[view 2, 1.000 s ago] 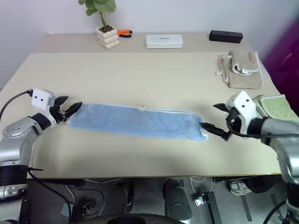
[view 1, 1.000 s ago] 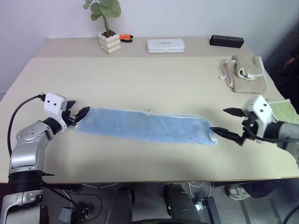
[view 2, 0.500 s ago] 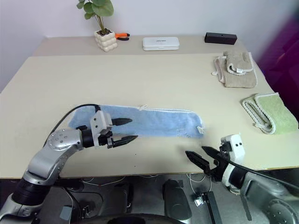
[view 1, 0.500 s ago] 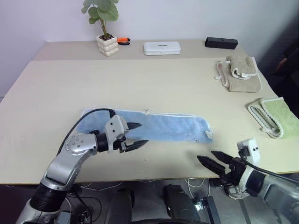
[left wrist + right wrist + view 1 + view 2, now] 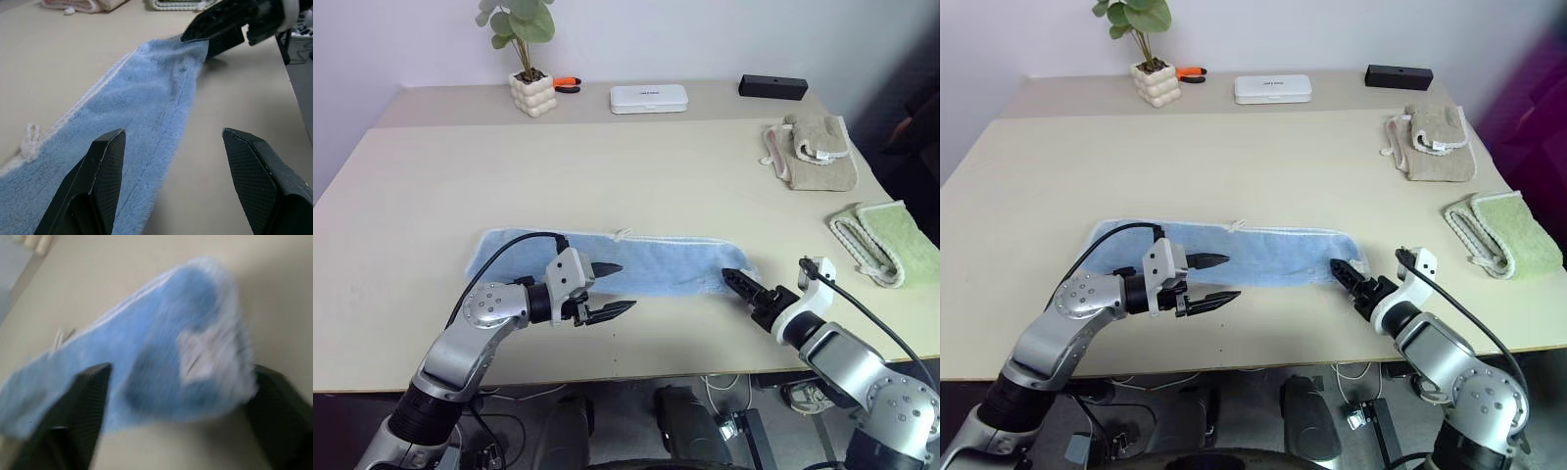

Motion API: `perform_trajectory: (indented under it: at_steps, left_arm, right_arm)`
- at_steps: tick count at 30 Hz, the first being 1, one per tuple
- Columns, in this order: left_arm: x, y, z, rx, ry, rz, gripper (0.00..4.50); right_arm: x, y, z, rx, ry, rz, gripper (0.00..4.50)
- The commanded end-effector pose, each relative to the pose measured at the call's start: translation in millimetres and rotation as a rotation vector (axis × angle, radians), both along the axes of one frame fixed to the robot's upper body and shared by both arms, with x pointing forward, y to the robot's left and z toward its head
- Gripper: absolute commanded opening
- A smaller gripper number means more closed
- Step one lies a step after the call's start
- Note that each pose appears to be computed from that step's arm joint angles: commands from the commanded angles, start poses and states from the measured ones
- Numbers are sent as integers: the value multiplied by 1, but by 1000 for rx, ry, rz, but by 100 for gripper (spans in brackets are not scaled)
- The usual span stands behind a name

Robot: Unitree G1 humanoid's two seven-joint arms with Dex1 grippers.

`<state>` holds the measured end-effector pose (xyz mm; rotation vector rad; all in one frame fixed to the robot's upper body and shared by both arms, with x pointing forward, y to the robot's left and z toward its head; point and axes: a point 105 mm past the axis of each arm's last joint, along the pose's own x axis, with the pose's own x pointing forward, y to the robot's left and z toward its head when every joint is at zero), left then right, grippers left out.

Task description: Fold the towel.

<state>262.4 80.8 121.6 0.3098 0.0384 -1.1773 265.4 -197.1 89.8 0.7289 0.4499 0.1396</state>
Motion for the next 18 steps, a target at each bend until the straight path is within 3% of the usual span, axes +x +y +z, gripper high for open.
perform_trajectory:
  at_steps: [1, 5, 6, 13, 16, 18]
  left_arm:
    - [-1, -3, 7, -13, -44, 6, 322]
    - [-1, -2, 6, -12, -46, 17, 322]
    - [-1, -2, 6, -11, -47, 20, 322]
    - [5, 0, 5, -9, -60, 48, 322]
    - [9, -1, 5, -13, -67, 63, 322]
    - [11, -1, 5, -12, -72, 71, 322]
  right_arm:
    - [6, -7, -2, 7, 23, -56, 221]
    - [9, -14, 8, -15, 0, -68, 23]
    - [10, -19, 12, -24, -12, -76, 10]
    - [22, -62, 49, -151, -103, -128, 10]
    - [29, -63, 69, -375, -152, -2, 10]
    - [32, -43, 81, -552, -204, 158, 10]
